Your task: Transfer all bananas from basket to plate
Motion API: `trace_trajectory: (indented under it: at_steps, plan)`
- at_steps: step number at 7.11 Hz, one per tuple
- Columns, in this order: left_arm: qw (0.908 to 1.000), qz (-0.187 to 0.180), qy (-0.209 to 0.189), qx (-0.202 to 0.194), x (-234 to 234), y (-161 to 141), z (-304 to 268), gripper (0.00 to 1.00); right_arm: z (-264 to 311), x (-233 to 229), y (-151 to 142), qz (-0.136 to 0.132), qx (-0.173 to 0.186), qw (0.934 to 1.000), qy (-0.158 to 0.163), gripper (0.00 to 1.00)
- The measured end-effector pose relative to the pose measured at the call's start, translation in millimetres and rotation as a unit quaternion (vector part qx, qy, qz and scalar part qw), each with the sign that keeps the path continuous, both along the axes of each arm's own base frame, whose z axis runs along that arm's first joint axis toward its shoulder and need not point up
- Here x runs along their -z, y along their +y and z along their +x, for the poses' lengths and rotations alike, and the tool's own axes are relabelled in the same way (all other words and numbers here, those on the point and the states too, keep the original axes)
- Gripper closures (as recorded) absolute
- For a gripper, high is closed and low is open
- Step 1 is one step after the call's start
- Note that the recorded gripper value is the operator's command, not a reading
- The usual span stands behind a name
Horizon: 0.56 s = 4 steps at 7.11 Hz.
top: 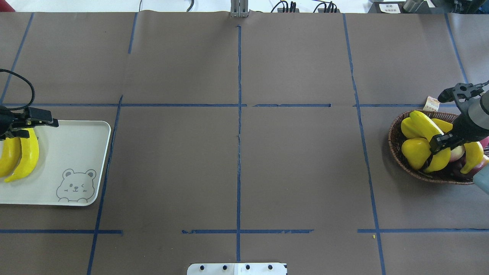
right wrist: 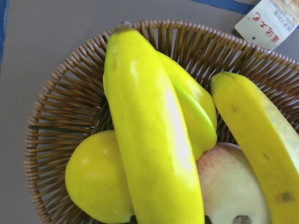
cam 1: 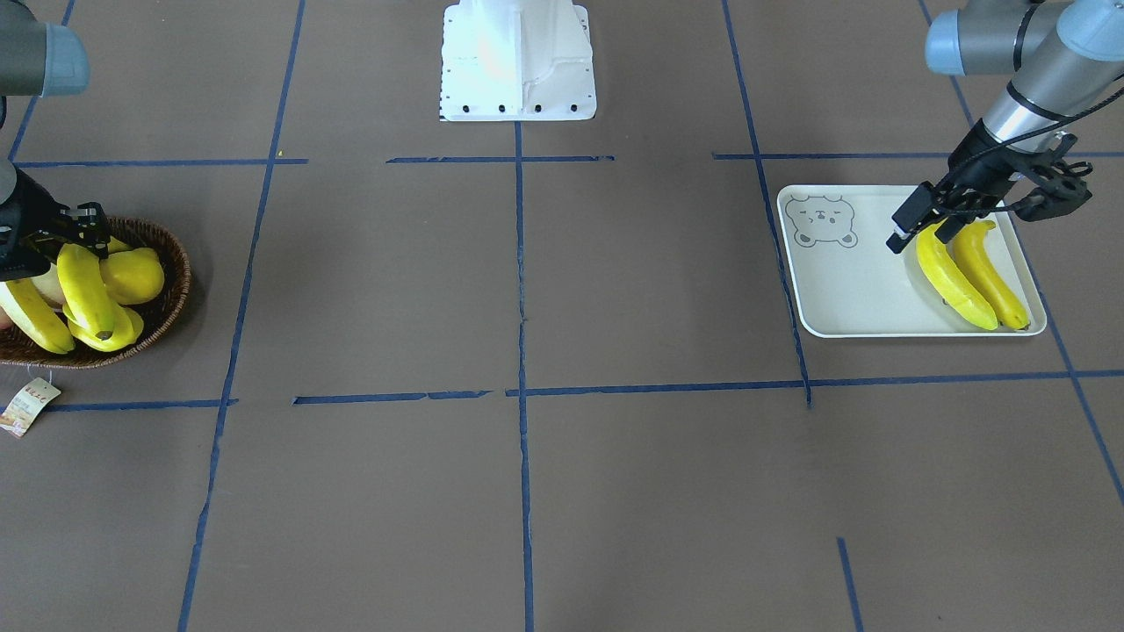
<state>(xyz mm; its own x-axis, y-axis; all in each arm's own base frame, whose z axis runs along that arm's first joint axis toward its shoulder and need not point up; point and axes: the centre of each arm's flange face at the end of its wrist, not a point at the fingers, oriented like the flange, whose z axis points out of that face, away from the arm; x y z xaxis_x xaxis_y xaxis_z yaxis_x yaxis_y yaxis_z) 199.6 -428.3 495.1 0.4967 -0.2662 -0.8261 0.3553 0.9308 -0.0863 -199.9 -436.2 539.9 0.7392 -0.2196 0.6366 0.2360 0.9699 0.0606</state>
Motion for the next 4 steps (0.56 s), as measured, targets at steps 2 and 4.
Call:
trace_trajectory:
  at_steps: [2,4]
  plan:
    - [1.0000,0.000,0.000,0.000,0,0,0,0.00,9,18,8,0.004,0.007,0.9996,-0.025,1.00]
    - [1.0000,-0.001,0.000,0.000,0,0,0,0.00,45,44,27,0.013,0.002,0.9980,-0.062,1.00]
